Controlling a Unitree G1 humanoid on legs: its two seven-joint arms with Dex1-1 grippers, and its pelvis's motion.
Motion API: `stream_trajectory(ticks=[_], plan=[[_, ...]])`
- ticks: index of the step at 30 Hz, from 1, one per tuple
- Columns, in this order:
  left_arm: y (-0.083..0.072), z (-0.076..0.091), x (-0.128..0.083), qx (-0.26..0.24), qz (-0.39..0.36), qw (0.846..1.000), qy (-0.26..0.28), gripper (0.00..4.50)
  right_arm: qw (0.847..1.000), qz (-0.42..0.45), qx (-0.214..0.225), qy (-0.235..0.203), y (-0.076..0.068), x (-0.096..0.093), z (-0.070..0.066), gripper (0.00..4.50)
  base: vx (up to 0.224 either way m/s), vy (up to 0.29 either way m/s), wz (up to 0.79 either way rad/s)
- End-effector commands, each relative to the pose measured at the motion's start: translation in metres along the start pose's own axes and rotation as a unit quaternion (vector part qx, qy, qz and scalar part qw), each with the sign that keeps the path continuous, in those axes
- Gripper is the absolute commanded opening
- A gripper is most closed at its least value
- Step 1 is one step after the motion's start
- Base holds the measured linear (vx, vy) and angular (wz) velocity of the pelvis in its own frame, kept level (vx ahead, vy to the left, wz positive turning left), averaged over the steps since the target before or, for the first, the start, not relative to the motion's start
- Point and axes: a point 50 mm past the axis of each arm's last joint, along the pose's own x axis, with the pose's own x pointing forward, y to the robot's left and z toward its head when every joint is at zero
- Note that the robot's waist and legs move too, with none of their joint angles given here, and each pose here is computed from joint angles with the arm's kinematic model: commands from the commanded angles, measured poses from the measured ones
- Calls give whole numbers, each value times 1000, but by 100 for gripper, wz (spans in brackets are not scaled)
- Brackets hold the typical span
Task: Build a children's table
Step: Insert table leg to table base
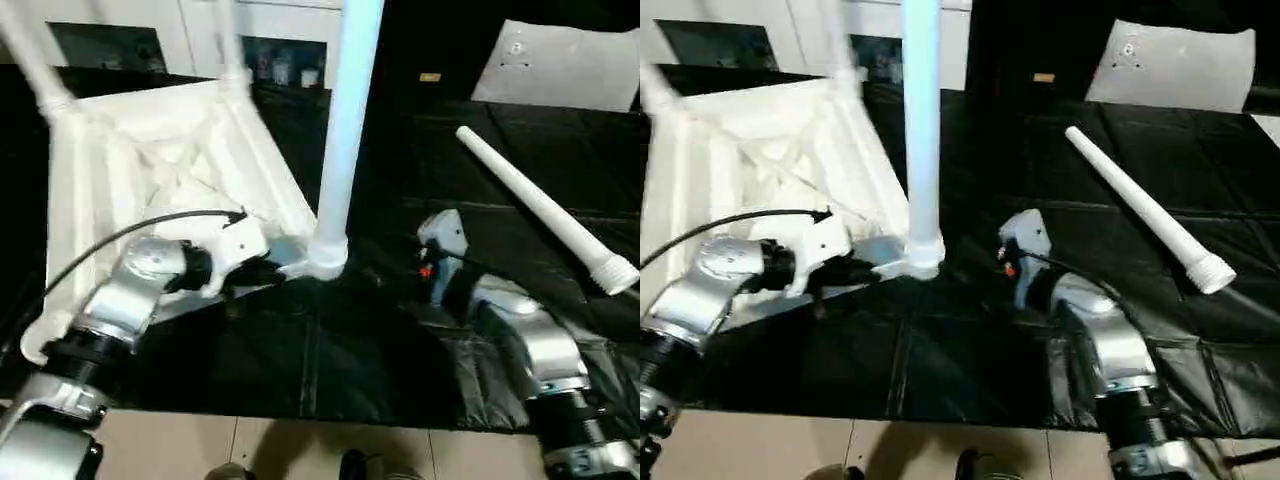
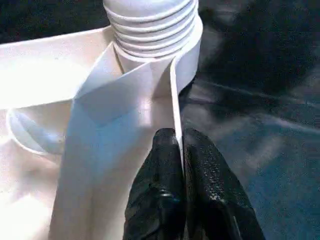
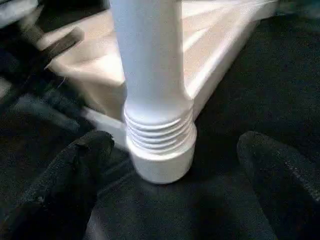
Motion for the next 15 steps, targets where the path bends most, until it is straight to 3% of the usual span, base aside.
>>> stream_trajectory(ticks=[1,7,15], plan=[[-15,-4,10,17,-88,996,17,0,999,34,-23,6,3,1,5,447,0,0,0],[-22,-1,14,54,-168,984,16,0,989,117,-72,51,10,4,1,447,0,0,0],[-22,5,21,79,-198,977,11,0,983,160,-74,56,13,13,1,447,0,0,0]])
